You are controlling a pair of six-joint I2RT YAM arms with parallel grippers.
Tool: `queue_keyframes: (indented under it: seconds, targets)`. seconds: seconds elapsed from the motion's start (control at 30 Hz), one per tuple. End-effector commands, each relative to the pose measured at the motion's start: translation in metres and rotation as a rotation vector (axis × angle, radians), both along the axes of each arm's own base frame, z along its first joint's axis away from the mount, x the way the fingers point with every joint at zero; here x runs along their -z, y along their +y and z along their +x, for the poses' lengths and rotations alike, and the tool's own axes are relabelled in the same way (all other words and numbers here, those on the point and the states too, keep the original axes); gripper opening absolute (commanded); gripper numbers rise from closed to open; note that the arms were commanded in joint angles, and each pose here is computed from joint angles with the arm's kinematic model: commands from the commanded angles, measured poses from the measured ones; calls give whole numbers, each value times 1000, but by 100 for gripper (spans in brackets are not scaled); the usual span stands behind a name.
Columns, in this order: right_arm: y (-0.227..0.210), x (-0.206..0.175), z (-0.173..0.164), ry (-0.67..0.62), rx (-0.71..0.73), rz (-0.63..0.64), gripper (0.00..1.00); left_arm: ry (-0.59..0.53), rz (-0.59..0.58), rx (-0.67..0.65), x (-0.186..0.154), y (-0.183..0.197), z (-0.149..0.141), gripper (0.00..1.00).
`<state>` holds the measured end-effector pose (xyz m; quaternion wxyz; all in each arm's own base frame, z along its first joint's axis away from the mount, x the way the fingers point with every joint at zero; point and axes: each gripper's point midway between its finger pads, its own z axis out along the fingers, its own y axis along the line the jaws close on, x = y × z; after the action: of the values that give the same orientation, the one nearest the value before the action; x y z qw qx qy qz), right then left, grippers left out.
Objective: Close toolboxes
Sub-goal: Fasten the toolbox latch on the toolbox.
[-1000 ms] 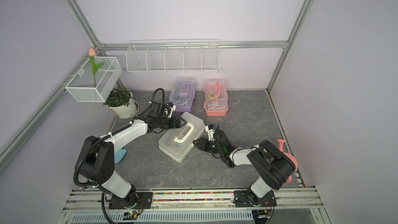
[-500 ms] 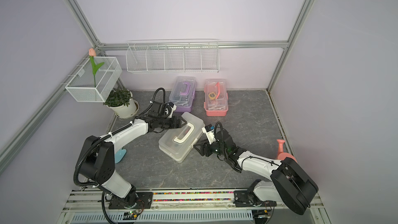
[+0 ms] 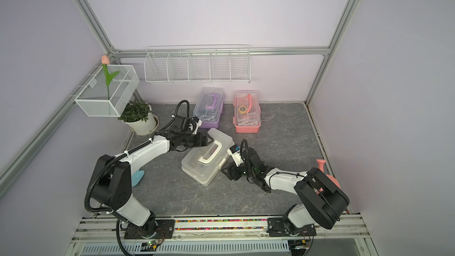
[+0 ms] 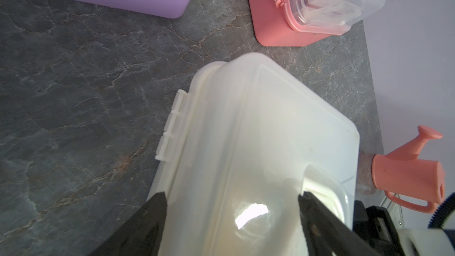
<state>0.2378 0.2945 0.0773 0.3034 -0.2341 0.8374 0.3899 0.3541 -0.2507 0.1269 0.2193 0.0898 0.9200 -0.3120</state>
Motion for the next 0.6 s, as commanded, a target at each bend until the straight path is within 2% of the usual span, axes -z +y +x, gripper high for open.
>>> queue_keyframes:
  seconds: [0.0, 0.2, 0.33, 0.4, 0.57]
  targets:
    - [8, -19, 0, 170, 118, 261, 58, 147, 61, 16, 35, 3, -26, 85]
    - [7, -14, 1, 306, 205, 410, 56, 145, 58, 31, 36, 0, -24, 85]
    - [12, -13, 12, 364, 241, 570, 63, 143, 53, 34, 35, -1, -25, 85]
    - [23, -6, 13, 416, 214, 570, 66, 140, 60, 34, 34, 1, -26, 85]
    - [11, -21, 19, 280, 257, 572, 70, 136, 69, 30, 34, 4, -27, 85]
